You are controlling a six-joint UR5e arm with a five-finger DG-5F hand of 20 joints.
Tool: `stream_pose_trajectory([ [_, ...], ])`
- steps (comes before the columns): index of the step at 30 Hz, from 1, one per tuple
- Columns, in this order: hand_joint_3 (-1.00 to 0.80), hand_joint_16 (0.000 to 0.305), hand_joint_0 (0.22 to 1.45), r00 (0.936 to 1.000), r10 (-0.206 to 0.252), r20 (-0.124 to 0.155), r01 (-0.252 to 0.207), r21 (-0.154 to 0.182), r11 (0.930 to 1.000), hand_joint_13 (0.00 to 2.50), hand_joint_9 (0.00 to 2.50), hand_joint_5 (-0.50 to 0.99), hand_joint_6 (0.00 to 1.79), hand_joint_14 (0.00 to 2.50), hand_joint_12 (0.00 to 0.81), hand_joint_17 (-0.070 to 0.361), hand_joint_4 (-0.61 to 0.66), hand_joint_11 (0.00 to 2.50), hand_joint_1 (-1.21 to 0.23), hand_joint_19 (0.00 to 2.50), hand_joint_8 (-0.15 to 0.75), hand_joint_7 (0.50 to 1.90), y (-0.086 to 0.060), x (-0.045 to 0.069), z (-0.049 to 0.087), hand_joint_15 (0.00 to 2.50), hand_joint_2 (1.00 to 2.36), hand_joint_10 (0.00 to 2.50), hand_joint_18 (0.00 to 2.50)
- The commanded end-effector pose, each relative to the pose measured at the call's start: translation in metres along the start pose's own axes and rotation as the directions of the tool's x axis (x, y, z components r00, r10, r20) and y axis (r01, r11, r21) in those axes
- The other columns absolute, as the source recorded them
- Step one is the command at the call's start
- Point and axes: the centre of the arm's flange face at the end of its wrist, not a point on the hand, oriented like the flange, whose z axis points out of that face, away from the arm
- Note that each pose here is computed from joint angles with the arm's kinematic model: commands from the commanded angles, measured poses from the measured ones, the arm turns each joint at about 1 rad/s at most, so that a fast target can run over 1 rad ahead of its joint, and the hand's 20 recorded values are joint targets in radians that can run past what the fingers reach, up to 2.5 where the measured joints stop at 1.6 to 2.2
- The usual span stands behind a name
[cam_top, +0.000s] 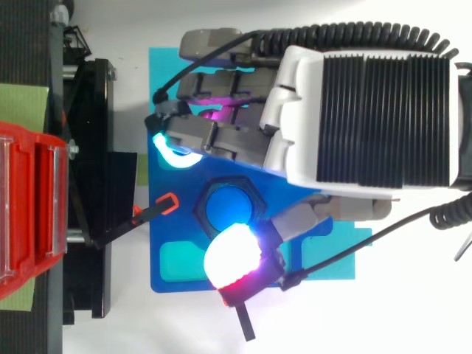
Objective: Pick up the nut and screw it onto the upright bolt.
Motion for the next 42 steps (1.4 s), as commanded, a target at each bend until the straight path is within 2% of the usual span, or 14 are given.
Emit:
stream_pose_trajectory([
  [1,-0.50,0.018,0.52,0.9998,-0.001,0.021,0.001,-0.008,1.0000,0.73,0.87,-0.11,0.50,0.00,0.223,0.041,0.25,0.00,-0.19,0.00,0.255,0.88,0.006,-0.002,0.003,0.00,1.00,0.00,0.38],
  [7,-0.50,0.019,0.52,0.9997,-0.001,0.026,0.001,-0.021,0.9998,0.71,0.85,-0.12,0.50,0.00,0.227,0.043,0.22,0.00,-0.18,0.00,0.245,0.75,0.019,-0.001,0.005,0.00,1.00,0.00,0.37],
  [15,-0.50,0.015,0.51,0.9996,-0.001,0.030,0.002,-0.019,0.9998,0.64,0.78,-0.12,0.50,0.00,0.199,0.035,0.22,0.00,-0.17,0.00,0.224,0.66,0.032,0.000,0.006,0.00,1.00,0.00,0.28],
  [17,-0.50,0.015,0.51,0.9999,-0.003,0.011,0.004,-0.021,0.9998,0.64,0.78,-0.12,0.50,0.00,0.199,0.034,0.22,0.00,-0.17,0.00,0.223,0.66,0.033,0.011,0.009,0.00,1.00,0.00,0.27],
  [19,-0.50,0.015,0.51,1.0000,-0.004,0.006,0.004,-0.022,0.9997,0.63,0.77,-0.12,0.50,0.00,0.199,0.033,0.22,0.00,-0.17,0.00,0.222,0.66,0.034,0.016,0.011,0.00,1.00,0.00,0.27],
  [20,-0.50,0.015,0.51,1.0000,-0.004,-0.003,0.004,-0.021,0.9998,0.63,0.76,-0.12,0.50,0.00,0.201,0.033,0.22,0.00,-0.17,0.00,0.223,0.66,0.034,0.023,0.013,0.00,1.00,0.00,0.27],
  [24,-0.50,0.015,0.51,1.0000,-0.002,-0.004,0.002,-0.023,0.9997,0.63,0.76,-0.12,0.50,0.00,0.202,0.034,0.21,0.00,-0.17,0.00,0.224,0.67,0.034,0.025,0.013,0.00,1.00,0.00,0.26],
  [26,-0.50,0.015,0.51,1.0000,-0.002,-0.003,0.002,-0.023,0.9997,0.63,0.77,-0.11,0.50,0.00,0.203,0.034,0.22,0.00,-0.17,0.00,0.225,0.73,0.034,0.024,0.014,0.00,1.00,0.00,0.26],
  [31,-0.50,0.015,0.51,1.0000,-0.004,-0.003,0.004,-0.020,0.9998,0.64,0.77,-0.09,0.50,0.00,0.207,0.033,0.27,0.00,-0.17,0.00,0.241,0.98,0.034,0.023,0.013,0.00,1.00,0.00,0.26],
  [42,-0.50,0.014,0.52,0.9998,-0.005,-0.019,0.005,-0.020,0.9998,0.65,0.78,-0.07,0.50,0.00,0.204,0.032,0.23,0.00,-0.18,0.00,0.247,1.22,0.028,0.026,0.012,0.00,1.00,0.00,0.27],
])
